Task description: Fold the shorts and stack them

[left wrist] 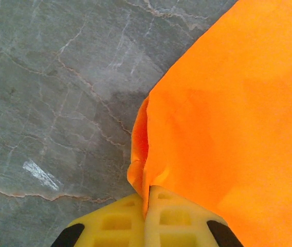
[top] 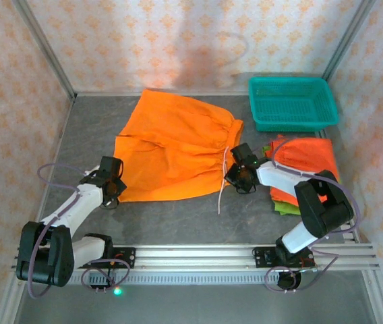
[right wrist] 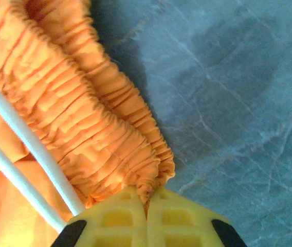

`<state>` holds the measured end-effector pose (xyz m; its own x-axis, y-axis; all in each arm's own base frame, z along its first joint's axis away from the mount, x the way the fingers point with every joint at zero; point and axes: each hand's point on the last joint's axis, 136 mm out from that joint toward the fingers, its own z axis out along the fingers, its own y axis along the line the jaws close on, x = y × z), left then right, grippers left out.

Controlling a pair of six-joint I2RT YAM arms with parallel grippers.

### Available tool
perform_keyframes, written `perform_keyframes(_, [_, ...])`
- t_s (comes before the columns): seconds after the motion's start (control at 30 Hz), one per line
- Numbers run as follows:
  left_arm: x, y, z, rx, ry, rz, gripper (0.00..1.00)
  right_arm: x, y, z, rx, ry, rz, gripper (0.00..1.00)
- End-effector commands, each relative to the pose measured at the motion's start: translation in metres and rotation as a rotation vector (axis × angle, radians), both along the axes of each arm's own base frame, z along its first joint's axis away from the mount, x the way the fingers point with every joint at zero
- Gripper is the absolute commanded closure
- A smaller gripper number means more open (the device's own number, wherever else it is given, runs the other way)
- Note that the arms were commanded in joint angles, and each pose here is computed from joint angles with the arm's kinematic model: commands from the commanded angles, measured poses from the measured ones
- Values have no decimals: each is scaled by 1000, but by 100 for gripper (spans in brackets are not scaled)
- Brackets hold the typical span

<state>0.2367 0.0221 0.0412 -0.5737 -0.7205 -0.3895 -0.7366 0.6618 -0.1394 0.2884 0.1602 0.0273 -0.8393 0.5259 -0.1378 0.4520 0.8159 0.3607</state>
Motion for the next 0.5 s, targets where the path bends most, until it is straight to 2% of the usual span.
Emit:
perform_keyframes(0.0, [14,10,34,71,-61,-16,100,11,-9,15,-80,-39,12,100])
perform_keyframes(0.2, [25,21,115,153,-194,-29,100,28,-14,86,-90,-169,46,100])
perform_keyframes(0.33, [25,30,177,199,-310,14,100,29,-19,134,-72,-261,55,100])
perform_keyframes(0.47, [24,33,219,218,-390,15,100,24,-23,155,-66,-295,58,100])
